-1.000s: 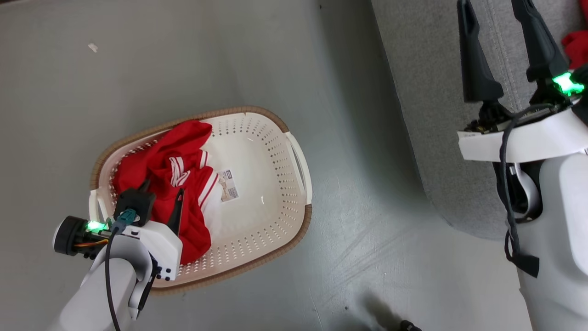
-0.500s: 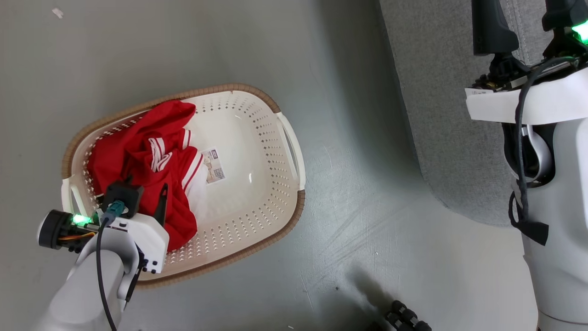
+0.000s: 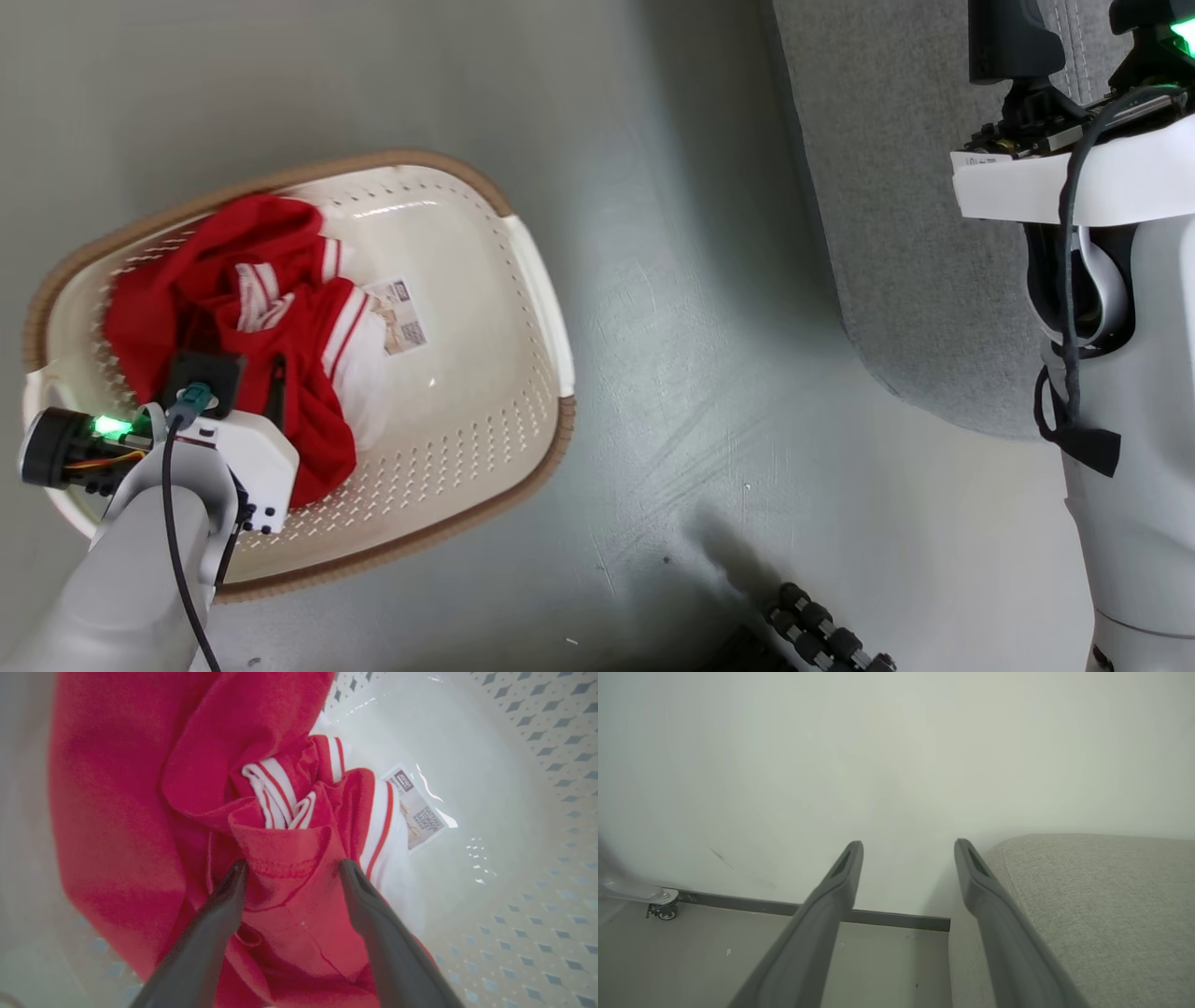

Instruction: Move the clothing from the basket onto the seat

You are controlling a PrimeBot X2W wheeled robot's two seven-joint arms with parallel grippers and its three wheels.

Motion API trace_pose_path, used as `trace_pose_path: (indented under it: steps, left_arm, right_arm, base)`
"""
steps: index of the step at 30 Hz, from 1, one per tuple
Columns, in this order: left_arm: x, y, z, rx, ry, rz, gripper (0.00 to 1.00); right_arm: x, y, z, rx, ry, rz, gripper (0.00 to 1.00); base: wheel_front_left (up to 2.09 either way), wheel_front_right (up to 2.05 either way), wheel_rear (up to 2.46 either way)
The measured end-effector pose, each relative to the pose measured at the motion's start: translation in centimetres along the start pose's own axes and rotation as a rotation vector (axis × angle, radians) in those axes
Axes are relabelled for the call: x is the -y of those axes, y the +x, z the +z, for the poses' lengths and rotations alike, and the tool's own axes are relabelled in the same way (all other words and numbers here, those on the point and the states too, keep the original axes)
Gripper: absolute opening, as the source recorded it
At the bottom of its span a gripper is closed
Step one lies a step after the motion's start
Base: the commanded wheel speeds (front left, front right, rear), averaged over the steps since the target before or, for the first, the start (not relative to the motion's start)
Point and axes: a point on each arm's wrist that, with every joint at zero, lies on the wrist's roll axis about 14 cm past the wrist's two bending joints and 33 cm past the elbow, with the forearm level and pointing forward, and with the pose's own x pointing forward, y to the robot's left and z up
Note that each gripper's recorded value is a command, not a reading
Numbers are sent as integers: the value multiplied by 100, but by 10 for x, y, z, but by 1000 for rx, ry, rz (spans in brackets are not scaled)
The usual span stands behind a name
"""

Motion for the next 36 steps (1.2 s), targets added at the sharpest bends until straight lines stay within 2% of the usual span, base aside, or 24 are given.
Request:
trace_pose_path:
  steps: [6, 7, 8, 10, 12, 15, 36]
  left_arm:
    - [12, 8, -9, -23, -16, -28, 100]
    - [12, 10, -9, -25, -16, -29, 93]
    - [12, 11, -9, -26, -15, -30, 72]
    - [11, 14, -11, -30, -13, -30, 60]
    - [11, 15, -13, -38, -11, -29, 44]
    - [11, 18, -11, -28, -10, -33, 0]
    - [26, 8, 39, 147, 36, -102, 0]
  right_arm:
    - [3, 0, -10, -20, -3, -4, 100]
    - [3, 1, -10, -18, -3, -4, 100]
    - [3, 1, -10, -14, -3, -5, 100]
    - [4, 1, -13, -22, 0, -7, 100]
    - [5, 0, -16, -31, 4, -9, 100]
    - [7, -1, -20, -42, 8, -13, 100]
    - [8, 2, -13, -30, 29, -26, 100]
  base:
    - [0, 0, 0]
    - [0, 0, 0]
    - [0, 0, 0]
    - [0, 0, 0]
    - [0, 0, 0]
    - [0, 0, 0]
    - [0, 0, 0]
